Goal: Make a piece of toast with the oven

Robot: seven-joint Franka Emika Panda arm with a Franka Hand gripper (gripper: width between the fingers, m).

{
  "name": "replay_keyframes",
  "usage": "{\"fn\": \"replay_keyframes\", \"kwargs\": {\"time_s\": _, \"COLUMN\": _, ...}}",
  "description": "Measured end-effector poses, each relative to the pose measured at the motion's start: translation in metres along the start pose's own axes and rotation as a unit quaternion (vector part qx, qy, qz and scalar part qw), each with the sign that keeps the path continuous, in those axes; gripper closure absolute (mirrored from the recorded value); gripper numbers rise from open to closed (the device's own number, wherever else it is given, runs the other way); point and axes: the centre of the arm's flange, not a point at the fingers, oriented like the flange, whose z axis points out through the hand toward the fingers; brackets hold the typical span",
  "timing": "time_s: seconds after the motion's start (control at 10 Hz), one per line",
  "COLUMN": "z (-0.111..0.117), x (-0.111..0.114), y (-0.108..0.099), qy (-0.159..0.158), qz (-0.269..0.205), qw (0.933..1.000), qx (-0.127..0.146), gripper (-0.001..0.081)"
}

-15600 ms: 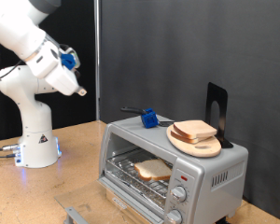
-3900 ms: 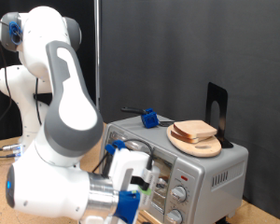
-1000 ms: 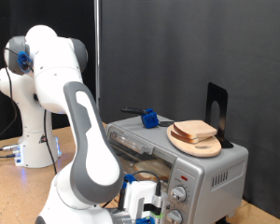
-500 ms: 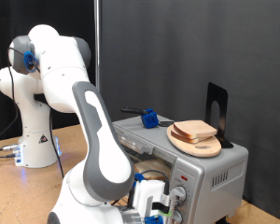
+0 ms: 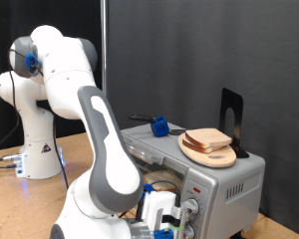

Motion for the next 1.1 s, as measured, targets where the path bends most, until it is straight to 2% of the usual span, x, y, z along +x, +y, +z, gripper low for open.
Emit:
{"fn": "replay_keyframes", "kwargs": {"time_s": 0.1, "z": 0.0001, "x": -0.0023, "y": -0.0031, "qy": -0.003, "qz": 0.002, "qw": 1.0000, "qx": 0.001, "gripper": 0.0210}}
{"fn": "replay_keyframes", "kwargs": {"time_s": 0.2, "z": -0.0001, "x": -0.0049, "y": -0.0063, "qy": -0.007, "qz": 0.004, "qw": 1.0000, "qx": 0.002, "gripper": 0.0345}}
{"fn": "replay_keyframes", "kwargs": {"time_s": 0.3, "z": -0.0005, "x": -0.0076, "y": -0.0099, "qy": -0.009, "qz": 0.009, "qw": 0.9999, "qx": 0.003, "gripper": 0.0527}}
{"fn": "replay_keyframes", "kwargs": {"time_s": 0.4, "z": -0.0028, "x": -0.0060, "y": -0.0095, "qy": 0.001, "qz": 0.015, "qw": 0.9999, "qx": 0.000, "gripper": 0.0527}}
{"fn": "replay_keyframes", "kwargs": {"time_s": 0.5, "z": -0.0034, "x": -0.0056, "y": -0.0096, "qy": 0.003, "qz": 0.020, "qw": 0.9998, "qx": 0.000, "gripper": 0.0702}}
{"fn": "replay_keyframes", "kwargs": {"time_s": 0.9, "z": -0.0034, "x": -0.0054, "y": -0.0097, "qy": 0.004, "qz": 0.033, "qw": 0.9994, "qx": -0.002, "gripper": 0.0702}}
{"fn": "replay_keyframes", "kwargs": {"time_s": 1.1, "z": -0.0029, "x": -0.0053, "y": -0.0082, "qy": 0.006, "qz": 0.019, "qw": 0.9998, "qx": 0.010, "gripper": 0.0702}}
